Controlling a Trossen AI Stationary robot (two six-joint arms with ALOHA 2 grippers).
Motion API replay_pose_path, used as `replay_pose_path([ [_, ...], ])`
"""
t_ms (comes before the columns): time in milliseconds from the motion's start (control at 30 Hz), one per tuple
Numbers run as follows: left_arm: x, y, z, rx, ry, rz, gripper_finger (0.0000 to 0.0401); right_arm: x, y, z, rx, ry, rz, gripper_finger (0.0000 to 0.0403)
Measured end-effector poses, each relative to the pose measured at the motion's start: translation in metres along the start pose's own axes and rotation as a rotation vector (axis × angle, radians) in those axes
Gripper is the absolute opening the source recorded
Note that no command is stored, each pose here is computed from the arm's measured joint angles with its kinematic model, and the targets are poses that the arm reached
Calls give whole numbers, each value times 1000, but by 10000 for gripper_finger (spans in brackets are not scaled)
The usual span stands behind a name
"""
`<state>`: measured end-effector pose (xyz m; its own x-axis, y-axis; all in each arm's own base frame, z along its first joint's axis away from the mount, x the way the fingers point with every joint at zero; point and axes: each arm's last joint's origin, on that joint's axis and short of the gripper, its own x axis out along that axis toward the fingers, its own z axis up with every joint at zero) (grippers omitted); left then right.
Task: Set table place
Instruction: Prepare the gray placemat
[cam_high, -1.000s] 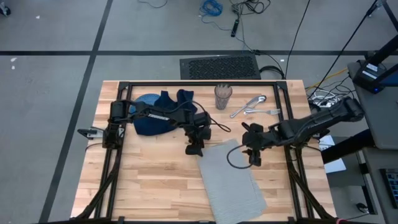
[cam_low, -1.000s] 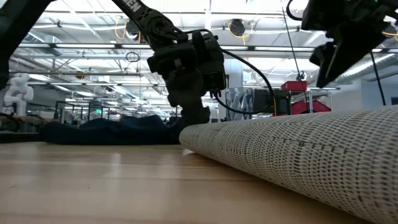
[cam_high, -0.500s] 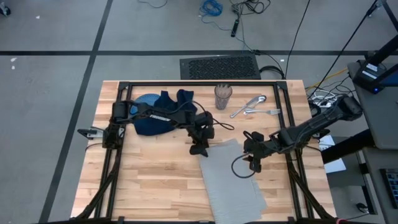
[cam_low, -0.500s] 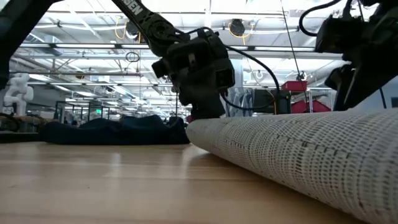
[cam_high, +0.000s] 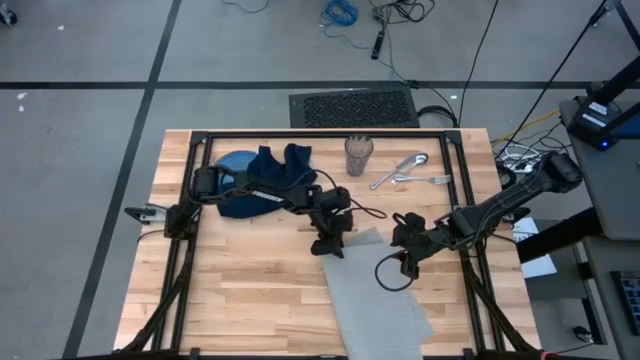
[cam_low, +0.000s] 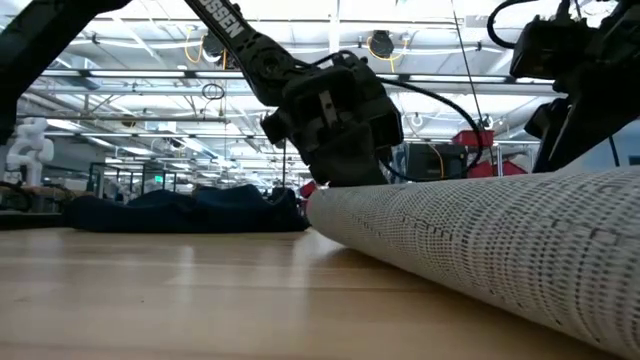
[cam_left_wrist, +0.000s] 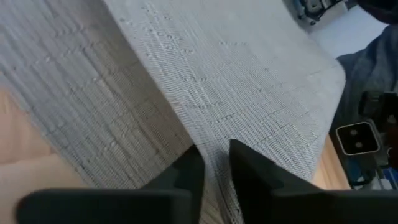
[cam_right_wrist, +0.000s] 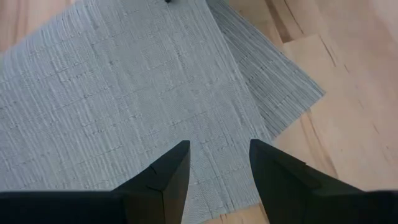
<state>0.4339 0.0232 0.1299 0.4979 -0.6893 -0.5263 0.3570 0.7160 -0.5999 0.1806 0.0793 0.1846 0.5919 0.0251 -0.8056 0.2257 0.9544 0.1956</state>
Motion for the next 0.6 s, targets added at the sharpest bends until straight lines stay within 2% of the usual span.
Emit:
replay_pose_path([
  [100,-4,-4,5,67,-17,-9,8,2,0,-1,0,8,-7,153],
  [367,-23,-22,6,171,63,89,0,25,1,-12,14,132,-95,153],
  [600,-46,-43,0,172,196,162,0,39,8,-22,5,180,-117,153],
])
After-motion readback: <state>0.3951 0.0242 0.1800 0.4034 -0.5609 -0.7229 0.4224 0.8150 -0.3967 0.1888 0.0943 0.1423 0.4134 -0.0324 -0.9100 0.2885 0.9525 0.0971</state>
